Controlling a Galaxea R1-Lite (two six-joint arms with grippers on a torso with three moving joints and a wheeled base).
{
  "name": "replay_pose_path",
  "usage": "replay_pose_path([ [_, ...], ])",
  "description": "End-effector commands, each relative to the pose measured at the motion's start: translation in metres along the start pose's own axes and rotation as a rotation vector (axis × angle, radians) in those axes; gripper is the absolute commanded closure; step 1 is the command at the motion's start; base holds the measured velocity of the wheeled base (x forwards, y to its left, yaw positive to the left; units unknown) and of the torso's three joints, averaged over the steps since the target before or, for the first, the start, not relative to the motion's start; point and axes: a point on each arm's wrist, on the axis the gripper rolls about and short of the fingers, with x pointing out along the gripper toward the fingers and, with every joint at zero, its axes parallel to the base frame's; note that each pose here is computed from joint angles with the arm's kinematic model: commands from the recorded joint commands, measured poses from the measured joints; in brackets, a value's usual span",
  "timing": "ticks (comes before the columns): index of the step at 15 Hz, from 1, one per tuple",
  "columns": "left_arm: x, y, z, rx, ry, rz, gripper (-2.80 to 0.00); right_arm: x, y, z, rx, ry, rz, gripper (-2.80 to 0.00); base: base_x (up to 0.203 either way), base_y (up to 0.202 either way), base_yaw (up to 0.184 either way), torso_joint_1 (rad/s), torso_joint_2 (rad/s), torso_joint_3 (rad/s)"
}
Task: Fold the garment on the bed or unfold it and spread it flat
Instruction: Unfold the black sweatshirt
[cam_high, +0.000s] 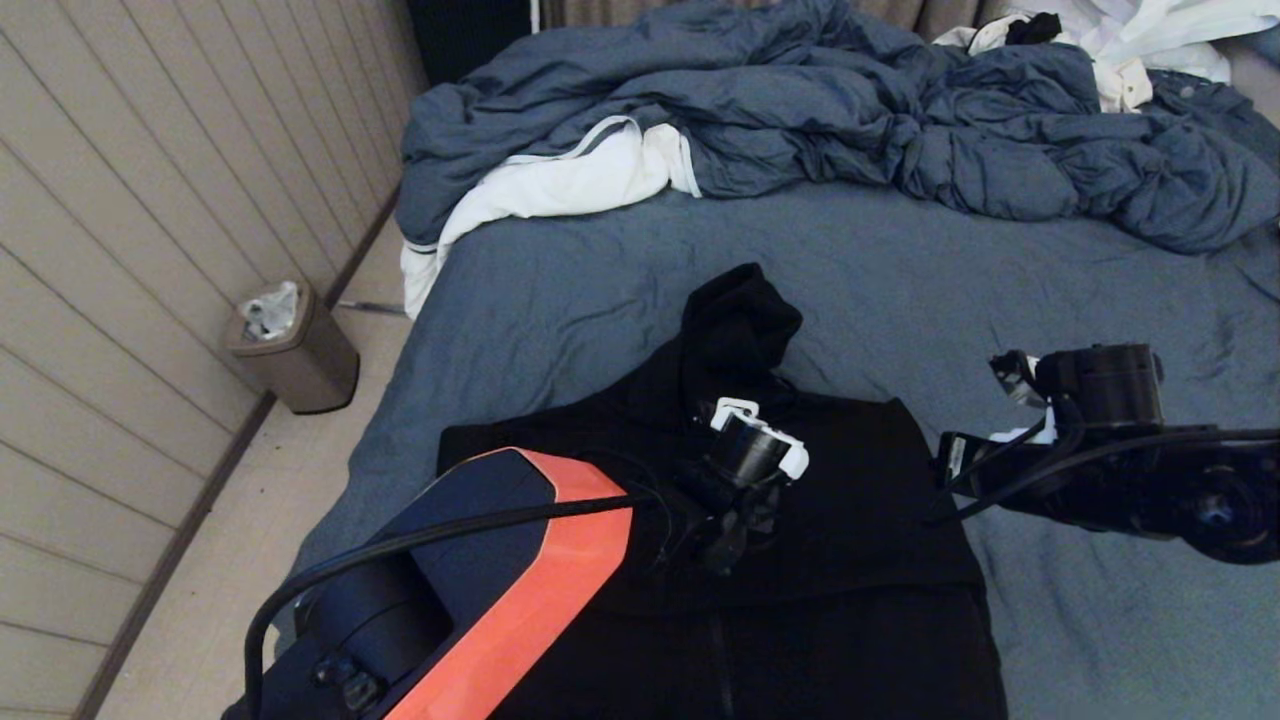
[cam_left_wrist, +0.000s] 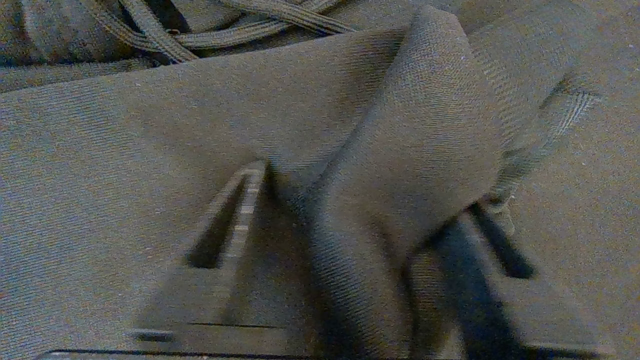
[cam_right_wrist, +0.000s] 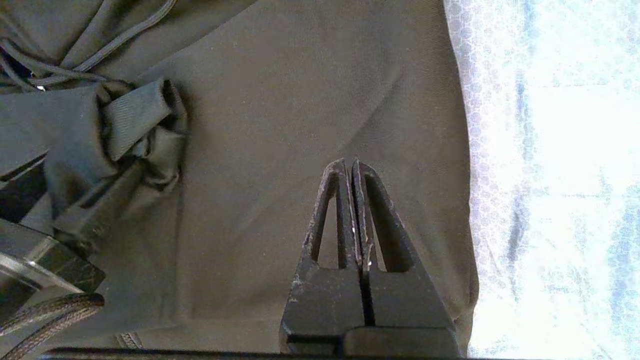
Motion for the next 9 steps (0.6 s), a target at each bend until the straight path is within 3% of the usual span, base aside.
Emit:
replay_pose_path([
  [1, -0.004, 0.000, 0.006, -0.011, -0.012, -0.001, 0.00, 0.000, 0.000, 0.000, 0.001, 0.001, 0.001, 0.00, 0.000, 0.000, 0.000, 0.000, 0.00, 0.000],
  [4, -0.013, 0.001, 0.018, -0.043, -0.028, -0.005, 0.00, 0.000, 0.000, -0.002, -0.006, 0.004, 0.000, 0.00, 0.000, 0.000, 0.000, 0.000, 0.00, 0.000],
  [7, -0.041, 0.013, 0.054, -0.114, -0.064, -0.002, 0.00, 0.001, -0.001, -0.003, -0.007, -0.009, 0.004, 0.00, 0.000, 0.000, 0.000, 0.000, 0.00, 0.000],
  [9, -0.064, 0.032, 0.082, -0.155, -0.092, 0.015, 0.00, 0.001, -0.001, -0.004, -0.010, -0.010, 0.004, 0.00, 0.000, 0.000, 0.000, 0.000, 0.00, 0.000],
])
